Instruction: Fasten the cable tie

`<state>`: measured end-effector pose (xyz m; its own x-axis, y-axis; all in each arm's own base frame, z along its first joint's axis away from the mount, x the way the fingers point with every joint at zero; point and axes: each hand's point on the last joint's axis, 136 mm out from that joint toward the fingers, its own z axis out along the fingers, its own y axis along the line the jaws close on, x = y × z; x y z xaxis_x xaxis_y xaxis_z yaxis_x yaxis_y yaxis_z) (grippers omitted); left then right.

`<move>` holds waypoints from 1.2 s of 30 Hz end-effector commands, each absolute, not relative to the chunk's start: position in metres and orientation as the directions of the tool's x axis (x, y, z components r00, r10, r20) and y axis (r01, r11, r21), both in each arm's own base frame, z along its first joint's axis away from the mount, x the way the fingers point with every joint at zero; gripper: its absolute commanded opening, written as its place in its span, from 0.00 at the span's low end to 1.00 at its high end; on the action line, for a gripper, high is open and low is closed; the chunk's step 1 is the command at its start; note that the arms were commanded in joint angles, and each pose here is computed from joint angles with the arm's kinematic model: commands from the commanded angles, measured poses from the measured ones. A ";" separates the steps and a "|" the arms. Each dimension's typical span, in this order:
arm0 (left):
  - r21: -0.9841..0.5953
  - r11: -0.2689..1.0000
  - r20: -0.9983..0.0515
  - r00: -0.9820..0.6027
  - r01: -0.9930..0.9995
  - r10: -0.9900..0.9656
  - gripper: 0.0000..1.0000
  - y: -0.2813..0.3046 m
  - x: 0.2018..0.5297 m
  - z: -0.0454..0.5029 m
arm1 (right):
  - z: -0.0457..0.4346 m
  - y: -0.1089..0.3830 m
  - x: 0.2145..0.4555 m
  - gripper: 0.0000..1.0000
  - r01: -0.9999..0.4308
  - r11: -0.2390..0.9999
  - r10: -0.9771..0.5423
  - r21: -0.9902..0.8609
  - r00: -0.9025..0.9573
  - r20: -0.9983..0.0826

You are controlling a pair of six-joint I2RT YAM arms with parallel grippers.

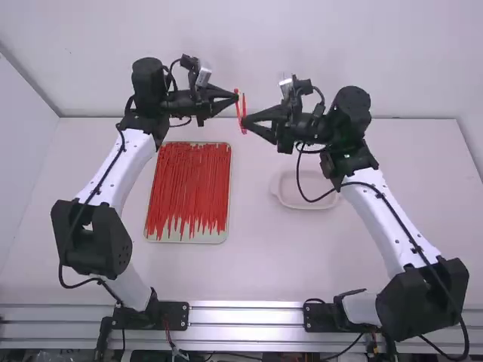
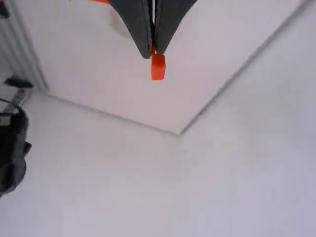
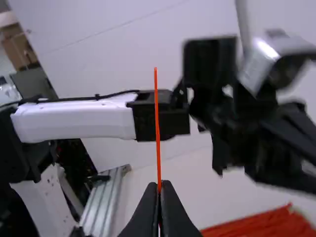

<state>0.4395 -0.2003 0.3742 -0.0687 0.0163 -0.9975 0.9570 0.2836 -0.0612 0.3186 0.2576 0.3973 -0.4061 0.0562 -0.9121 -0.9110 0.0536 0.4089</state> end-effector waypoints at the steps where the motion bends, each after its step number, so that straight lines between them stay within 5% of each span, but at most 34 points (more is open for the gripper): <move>1: 0.023 0.277 -1.000 0.016 0.961 0.025 0.02 -0.202 0.437 0.381 | 0.389 0.254 0.323 0.00 -0.855 0.069 0.053 0.515 -0.512 -0.857; 8: 0.106 0.259 -0.994 0.100 0.960 0.034 0.02 -0.209 0.433 0.386 | 0.373 0.264 0.313 0.00 -0.788 0.060 0.006 0.613 -0.613 -0.790; 15: 0.271 0.069 -0.963 0.270 0.960 0.023 0.02 -0.220 0.400 0.386 | 0.370 0.262 0.314 0.00 -0.698 0.065 0.010 0.713 -0.714 -0.700; 36: 0.392 0.070 -0.920 0.392 0.917 0.010 0.02 -0.220 0.399 0.398 | 0.359 0.257 0.319 0.00 -0.612 0.049 0.056 0.789 -0.787 -0.614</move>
